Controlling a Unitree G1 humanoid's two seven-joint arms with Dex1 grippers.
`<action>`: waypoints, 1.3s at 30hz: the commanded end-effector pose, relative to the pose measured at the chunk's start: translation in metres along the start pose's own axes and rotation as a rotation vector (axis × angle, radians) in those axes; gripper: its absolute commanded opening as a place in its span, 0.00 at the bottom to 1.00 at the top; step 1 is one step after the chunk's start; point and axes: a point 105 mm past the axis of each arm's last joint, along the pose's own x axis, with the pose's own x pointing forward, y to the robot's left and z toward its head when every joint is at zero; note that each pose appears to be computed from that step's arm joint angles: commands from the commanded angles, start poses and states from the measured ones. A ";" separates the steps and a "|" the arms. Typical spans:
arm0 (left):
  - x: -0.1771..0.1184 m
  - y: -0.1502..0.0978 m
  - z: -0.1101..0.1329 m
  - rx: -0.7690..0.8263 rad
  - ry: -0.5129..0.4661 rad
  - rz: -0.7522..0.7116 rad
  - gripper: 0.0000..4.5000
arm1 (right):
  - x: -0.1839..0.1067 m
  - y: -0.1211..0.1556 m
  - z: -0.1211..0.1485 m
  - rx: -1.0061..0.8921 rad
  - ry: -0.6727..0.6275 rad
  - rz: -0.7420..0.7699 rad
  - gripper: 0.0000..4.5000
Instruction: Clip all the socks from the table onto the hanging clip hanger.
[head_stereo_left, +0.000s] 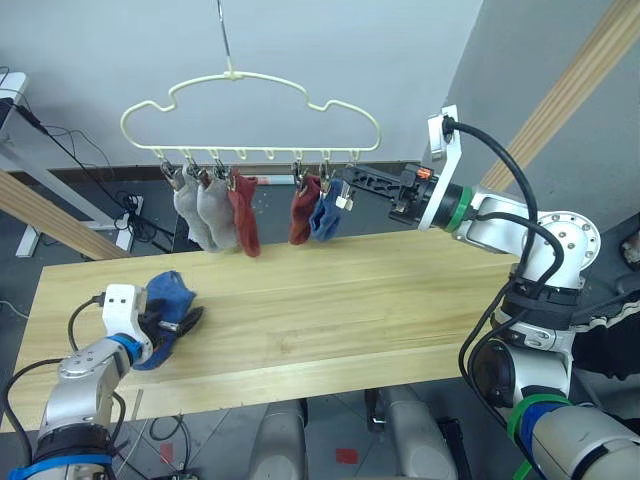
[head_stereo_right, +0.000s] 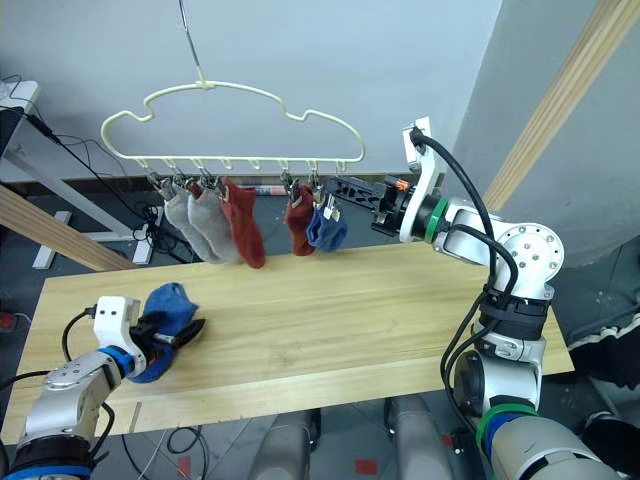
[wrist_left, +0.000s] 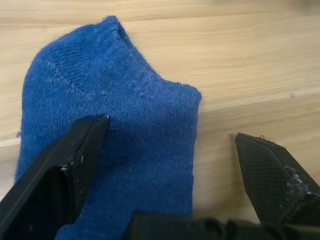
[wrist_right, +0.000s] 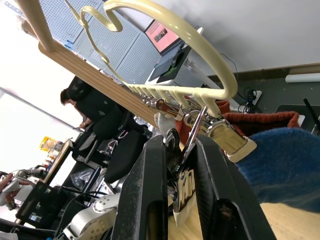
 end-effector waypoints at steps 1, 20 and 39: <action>-0.004 0.006 -0.015 -0.037 0.063 0.021 1.00 | 0.002 0.016 0.010 -0.041 -0.031 0.057 0.08; -0.003 0.006 -0.010 0.143 0.074 0.015 0.26 | 0.003 0.011 0.011 -0.051 -0.043 0.030 0.08; -0.060 -0.160 0.124 0.296 -0.461 -0.622 0.00 | 0.013 -0.012 0.003 0.080 -0.005 -0.064 0.08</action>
